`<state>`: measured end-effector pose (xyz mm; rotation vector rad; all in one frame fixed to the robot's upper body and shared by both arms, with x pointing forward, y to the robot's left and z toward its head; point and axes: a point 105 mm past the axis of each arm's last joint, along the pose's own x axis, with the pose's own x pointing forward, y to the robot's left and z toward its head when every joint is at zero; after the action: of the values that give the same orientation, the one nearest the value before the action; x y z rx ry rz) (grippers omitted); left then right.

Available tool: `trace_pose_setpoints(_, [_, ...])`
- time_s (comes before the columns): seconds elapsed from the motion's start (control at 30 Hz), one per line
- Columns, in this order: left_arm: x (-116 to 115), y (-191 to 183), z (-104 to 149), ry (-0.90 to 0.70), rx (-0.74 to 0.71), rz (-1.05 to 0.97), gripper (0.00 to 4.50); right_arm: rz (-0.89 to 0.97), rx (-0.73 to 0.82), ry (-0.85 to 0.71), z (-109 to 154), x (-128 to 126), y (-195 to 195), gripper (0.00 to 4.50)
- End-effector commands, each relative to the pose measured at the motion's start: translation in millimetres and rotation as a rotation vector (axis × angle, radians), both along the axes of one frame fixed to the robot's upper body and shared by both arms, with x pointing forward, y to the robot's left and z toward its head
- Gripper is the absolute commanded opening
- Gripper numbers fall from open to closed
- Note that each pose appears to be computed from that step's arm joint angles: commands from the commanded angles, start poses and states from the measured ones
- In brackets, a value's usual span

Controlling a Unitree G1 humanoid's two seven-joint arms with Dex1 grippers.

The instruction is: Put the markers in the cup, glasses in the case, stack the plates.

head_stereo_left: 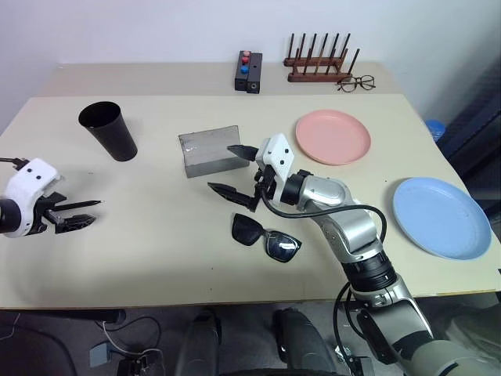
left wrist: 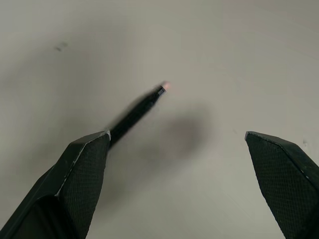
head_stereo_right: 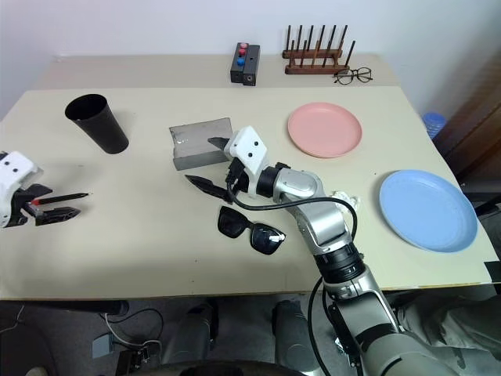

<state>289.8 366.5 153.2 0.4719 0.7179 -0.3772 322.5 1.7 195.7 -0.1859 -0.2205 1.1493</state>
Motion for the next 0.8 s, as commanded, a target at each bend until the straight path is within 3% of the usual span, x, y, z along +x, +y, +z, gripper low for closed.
trace_pose_setpoints(0.03, [7,5,4,0.019,0.06,-0.039,4.48,0.013,0.02,-0.049,11,-5,2,4.5])
trace_pose_setpoints(0.23, [20,7,-4,0.07,0.061,-0.062,4.48,-0.002,0.015,-0.045,8,-5,-2,4.5])
trace_pose_setpoints(0.43, [17,7,-18,0.171,0.061,-0.118,4.48,-0.023,0.012,-0.047,8,-4,-6,4.5])
trace_pose_setpoints(0.53, [16,5,-20,0.178,0.042,-0.126,3.66,-0.026,0.011,-0.047,7,-4,-7,4.5])
trace_pose_setpoints(0.77, [15,-8,-23,0.168,0.003,-0.155,0.1,-0.02,0.007,-0.047,7,-4,-7,4.5])
trace_pose_setpoints(0.8, [15,-11,-23,0.164,0.0,-0.16,0.1,-0.019,0.007,-0.047,7,-3,-6,4.5])
